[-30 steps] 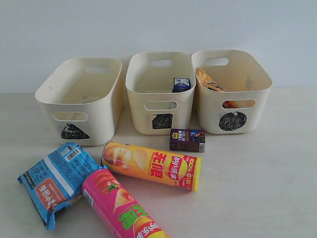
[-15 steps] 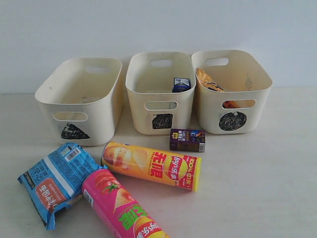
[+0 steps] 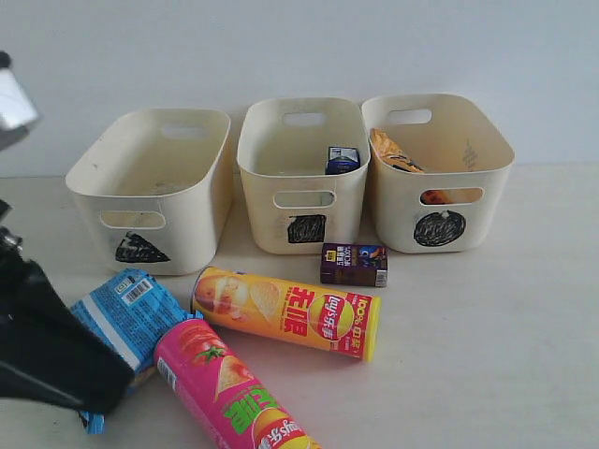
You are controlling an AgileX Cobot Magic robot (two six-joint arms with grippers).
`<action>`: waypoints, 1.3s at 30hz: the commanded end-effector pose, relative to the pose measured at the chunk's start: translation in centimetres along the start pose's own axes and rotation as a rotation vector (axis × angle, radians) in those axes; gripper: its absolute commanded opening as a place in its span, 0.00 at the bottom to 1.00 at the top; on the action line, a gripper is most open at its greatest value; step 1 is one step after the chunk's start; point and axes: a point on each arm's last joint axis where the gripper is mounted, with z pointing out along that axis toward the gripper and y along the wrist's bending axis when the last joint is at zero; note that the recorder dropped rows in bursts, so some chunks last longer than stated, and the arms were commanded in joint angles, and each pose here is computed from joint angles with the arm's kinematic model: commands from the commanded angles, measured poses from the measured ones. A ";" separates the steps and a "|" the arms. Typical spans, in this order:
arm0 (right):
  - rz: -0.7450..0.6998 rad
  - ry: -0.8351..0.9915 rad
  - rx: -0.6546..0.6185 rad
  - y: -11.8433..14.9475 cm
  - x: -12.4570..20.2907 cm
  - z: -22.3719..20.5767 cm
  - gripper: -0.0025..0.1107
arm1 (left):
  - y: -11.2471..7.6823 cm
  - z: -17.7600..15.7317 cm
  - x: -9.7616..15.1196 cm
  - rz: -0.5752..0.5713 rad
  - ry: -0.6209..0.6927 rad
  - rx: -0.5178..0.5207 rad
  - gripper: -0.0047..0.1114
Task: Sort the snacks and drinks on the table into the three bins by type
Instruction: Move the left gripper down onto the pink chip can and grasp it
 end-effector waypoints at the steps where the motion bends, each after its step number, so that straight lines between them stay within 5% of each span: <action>1: -0.005 0.015 0.010 -0.1 0.2 0.0 0.03 | 0.3 1.8 -0.4 0.358 0.097 -0.035 0.58; 7: -0.005 0.018 0.012 -0.1 0.2 0.0 0.03 | 1.8 2.8 -2.0 0.817 0.066 -0.214 0.71; 11: -0.001 0.020 0.014 -0.1 0.2 0.0 0.03 | 2.4 3.8 -2.4 1.029 0.118 -0.202 0.75; 20: -0.001 0.020 0.014 -0.1 0.2 0.0 0.03 | 5.1 8.0 -3.7 1.109 0.214 -0.156 0.85; 31: -0.003 0.020 0.014 -0.1 0.2 0.0 0.03 | 6.6 14.4 -4.7 1.353 0.331 -0.197 0.86; 39: -0.004 0.022 0.015 -0.2 0.3 0.0 0.03 | 7.8 18.3 -4.3 1.395 0.405 -0.183 0.86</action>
